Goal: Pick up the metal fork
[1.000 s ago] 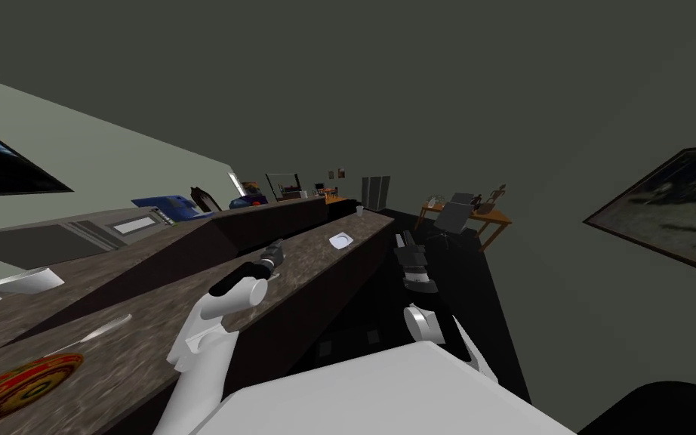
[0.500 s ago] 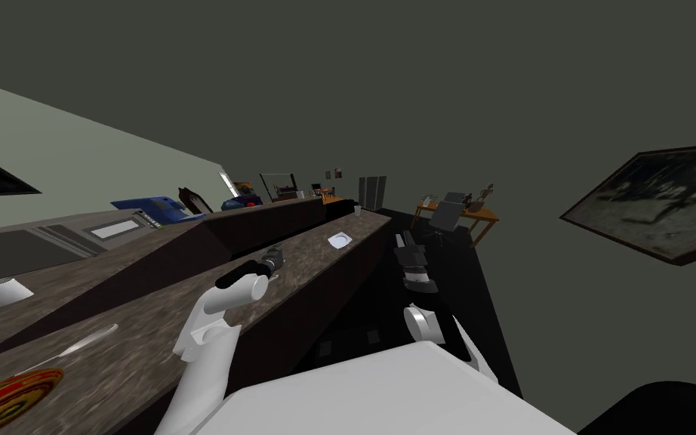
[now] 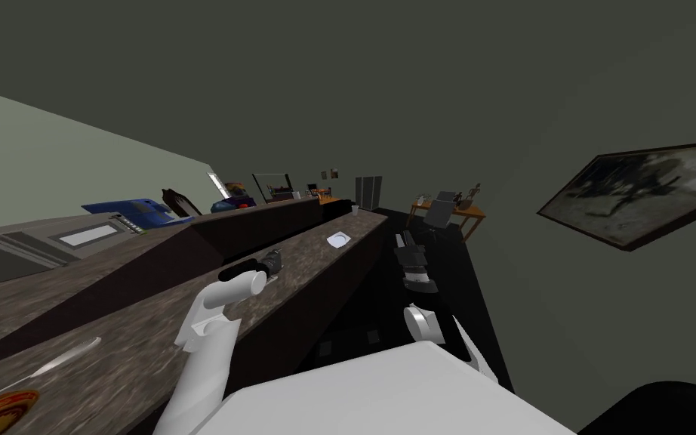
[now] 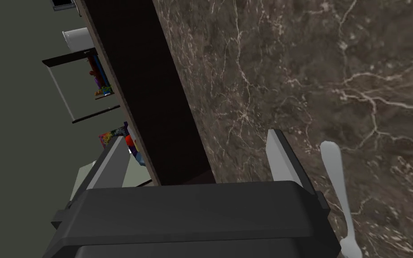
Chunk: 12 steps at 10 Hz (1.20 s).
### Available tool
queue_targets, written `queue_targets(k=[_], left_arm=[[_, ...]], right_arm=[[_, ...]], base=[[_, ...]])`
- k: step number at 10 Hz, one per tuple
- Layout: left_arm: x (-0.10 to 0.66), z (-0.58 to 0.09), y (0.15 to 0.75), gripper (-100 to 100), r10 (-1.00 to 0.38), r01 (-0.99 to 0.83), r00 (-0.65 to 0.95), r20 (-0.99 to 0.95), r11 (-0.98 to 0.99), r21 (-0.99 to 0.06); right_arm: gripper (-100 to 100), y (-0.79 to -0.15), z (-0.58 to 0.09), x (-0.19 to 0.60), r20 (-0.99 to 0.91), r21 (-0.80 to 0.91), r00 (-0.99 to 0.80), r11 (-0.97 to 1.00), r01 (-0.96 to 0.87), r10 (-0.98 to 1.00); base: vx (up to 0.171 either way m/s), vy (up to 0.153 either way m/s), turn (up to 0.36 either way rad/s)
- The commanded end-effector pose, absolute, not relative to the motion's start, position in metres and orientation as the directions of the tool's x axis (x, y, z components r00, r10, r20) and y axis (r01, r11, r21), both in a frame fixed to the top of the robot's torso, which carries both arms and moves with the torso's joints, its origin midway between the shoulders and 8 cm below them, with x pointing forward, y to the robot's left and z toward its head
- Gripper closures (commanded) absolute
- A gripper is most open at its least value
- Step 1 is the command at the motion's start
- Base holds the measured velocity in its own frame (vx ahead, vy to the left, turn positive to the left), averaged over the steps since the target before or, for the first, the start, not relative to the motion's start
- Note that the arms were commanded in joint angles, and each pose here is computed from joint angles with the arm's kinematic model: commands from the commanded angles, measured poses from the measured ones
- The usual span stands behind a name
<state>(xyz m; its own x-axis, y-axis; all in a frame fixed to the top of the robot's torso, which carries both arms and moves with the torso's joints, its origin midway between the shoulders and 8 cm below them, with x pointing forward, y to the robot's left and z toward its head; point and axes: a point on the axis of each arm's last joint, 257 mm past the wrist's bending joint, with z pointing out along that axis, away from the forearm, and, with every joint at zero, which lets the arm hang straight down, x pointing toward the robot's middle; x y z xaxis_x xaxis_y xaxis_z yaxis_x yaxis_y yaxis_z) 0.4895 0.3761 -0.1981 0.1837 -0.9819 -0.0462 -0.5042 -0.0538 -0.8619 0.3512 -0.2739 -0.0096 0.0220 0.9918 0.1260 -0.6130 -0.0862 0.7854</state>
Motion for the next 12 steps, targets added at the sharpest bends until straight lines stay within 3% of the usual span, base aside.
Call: queue_targets(k=[1,12], left_arm=[[0.483,-0.213,0.381,-100,-0.980,-0.552,0.194,-0.043,-0.073,-0.831],[0.443,-0.268,0.411,-100,-0.956,-0.749,0.291,-0.033,-0.206,-0.629]], right_arm=[[0,-0.274,-0.010,0.351,0.126,0.785,0.022,-0.086,-0.613,0.992],[0,-0.274,-0.010,0.351,0.126,0.785,0.022,-0.086,-0.613,0.992]], base=[[-0.020,0.044,-0.064],[-0.020,0.045,-0.074]])
